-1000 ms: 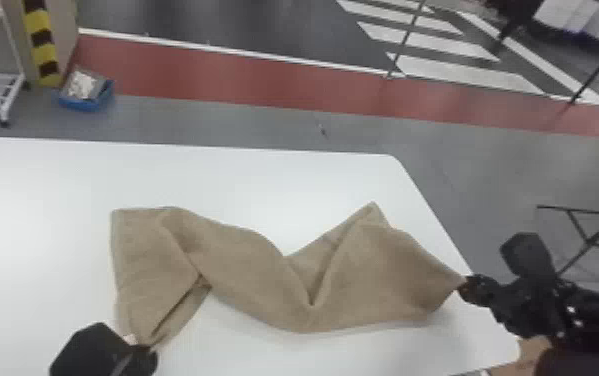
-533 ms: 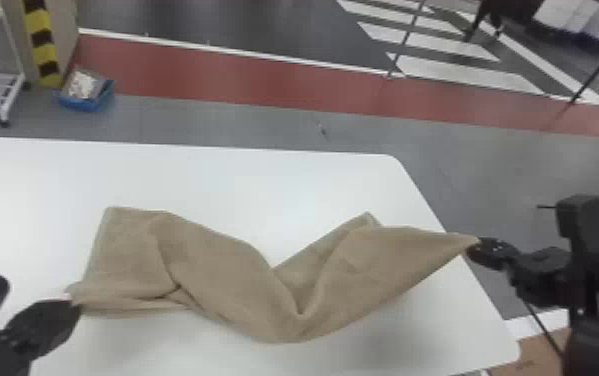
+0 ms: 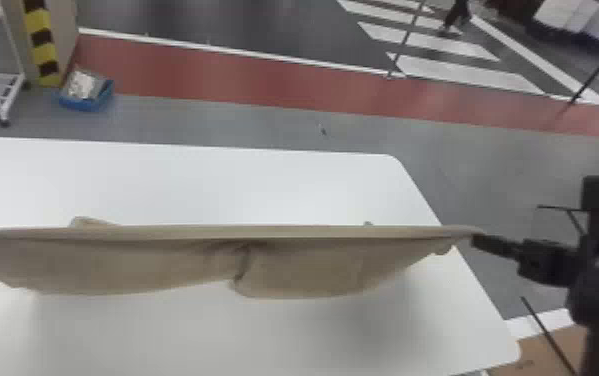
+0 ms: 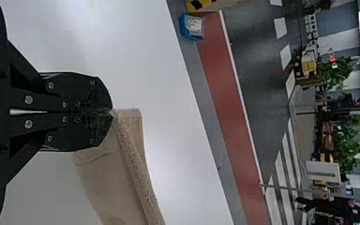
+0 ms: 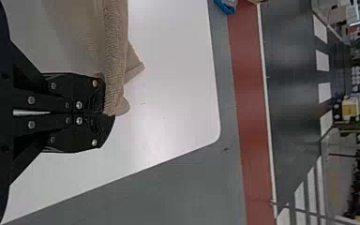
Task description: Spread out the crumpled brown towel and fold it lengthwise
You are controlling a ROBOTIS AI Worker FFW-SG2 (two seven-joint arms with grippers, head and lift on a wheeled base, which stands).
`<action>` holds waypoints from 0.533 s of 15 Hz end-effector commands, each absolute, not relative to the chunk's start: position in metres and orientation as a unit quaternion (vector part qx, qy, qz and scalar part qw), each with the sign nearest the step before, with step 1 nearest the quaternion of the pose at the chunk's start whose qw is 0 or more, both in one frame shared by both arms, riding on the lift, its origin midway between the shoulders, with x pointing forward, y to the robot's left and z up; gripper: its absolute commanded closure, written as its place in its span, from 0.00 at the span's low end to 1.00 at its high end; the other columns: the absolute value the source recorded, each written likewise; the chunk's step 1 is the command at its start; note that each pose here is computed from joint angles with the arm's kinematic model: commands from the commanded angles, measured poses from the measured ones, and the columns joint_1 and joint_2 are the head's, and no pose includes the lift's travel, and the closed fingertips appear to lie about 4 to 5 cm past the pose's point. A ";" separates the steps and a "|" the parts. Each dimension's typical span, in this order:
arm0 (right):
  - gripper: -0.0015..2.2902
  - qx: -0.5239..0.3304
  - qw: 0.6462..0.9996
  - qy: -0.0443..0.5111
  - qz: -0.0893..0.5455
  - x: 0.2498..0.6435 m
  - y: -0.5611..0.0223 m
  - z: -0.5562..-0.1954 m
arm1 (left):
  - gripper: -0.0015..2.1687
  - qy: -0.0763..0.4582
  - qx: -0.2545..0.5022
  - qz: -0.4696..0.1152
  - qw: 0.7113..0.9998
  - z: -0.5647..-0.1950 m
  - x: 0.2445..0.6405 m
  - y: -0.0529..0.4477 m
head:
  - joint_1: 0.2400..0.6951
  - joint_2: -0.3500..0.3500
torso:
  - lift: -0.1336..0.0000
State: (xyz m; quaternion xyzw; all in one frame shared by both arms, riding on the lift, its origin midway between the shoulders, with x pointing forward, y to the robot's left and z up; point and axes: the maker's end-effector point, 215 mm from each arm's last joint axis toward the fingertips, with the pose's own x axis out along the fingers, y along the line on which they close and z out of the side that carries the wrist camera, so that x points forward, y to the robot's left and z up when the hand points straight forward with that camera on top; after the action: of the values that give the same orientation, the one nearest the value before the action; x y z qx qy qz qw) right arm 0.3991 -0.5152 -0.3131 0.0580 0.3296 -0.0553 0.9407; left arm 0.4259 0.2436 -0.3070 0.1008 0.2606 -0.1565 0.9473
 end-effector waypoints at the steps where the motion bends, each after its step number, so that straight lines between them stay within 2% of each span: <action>1: 0.51 0.102 0.918 0.374 -0.084 0.383 -0.524 -0.344 | 0.67 0.263 0.086 -0.144 0.950 -0.308 0.429 0.258 | 1.00 0.00 | 0.07; 7: 0.50 0.063 0.874 0.476 -0.067 0.366 -0.501 -0.407 | 0.67 0.297 0.064 -0.169 0.938 -0.343 0.413 0.242 | 1.00 0.00 | 0.07; 8: 0.42 0.045 0.870 0.488 -0.064 0.364 -0.497 -0.413 | 0.67 0.299 0.063 -0.173 0.936 -0.347 0.411 0.238 | 1.00 0.00 | 0.07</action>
State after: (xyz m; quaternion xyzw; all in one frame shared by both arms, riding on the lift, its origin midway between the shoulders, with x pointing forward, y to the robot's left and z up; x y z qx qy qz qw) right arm 0.3674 -0.5018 -0.4021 0.0676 0.4683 -0.0664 0.8785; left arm 0.4156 0.2439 -0.3400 0.0646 0.2938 -0.1671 0.9389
